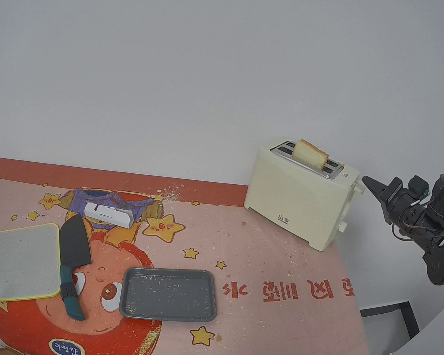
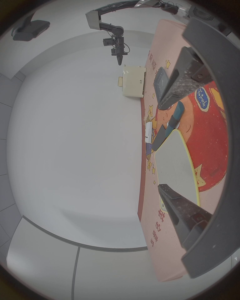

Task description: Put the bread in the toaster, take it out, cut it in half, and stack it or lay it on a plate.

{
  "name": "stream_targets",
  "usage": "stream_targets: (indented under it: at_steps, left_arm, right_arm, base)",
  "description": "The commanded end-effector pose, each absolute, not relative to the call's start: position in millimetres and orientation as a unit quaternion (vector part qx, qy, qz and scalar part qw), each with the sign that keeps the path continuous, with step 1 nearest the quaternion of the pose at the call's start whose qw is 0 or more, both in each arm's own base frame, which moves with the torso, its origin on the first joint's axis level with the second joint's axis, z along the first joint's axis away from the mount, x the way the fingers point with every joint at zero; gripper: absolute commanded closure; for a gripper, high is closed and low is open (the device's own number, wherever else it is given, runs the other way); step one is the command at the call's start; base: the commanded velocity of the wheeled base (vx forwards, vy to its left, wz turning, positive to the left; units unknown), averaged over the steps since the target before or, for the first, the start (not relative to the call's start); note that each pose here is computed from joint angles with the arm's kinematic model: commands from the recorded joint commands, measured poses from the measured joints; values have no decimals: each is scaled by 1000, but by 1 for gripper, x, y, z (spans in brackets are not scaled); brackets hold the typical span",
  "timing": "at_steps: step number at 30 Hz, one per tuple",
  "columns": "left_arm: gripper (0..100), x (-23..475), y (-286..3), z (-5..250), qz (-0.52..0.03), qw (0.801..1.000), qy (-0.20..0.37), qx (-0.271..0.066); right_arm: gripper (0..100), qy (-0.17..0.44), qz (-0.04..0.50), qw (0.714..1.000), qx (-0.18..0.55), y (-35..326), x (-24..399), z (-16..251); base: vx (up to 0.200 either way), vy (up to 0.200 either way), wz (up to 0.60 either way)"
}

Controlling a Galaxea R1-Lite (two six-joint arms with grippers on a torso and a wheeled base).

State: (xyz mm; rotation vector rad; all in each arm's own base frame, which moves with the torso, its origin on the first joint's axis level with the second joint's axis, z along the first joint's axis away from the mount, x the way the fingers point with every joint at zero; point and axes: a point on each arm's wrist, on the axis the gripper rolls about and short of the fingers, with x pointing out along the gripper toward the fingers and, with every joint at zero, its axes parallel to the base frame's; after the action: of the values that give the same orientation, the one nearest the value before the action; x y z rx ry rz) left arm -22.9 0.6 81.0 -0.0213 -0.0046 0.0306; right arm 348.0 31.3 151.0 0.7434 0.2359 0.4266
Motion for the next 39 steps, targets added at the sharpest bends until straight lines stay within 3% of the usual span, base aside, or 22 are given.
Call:
stream_targets:
  at_steps: [1, 11, 39]
  left_arm:
    - [0, -22, 1, 76, 15, 1000, 5, -11]
    - [0, -22, 1, 76, 15, 1000, 5, -11]
    - [0, -22, 1, 76, 16, 1000, 5, -10]
  right_arm:
    - [100, 119, 207, 902, 361, 33, 349, 149]
    - [100, 130, 186, 904, 363, 35, 359, 132]
    - [100, 165, 191, 897, 363, 49, 359, 112]
  base:
    - [0, 0, 0]
    - [0, 0, 0]
    - [0, 0, 0]
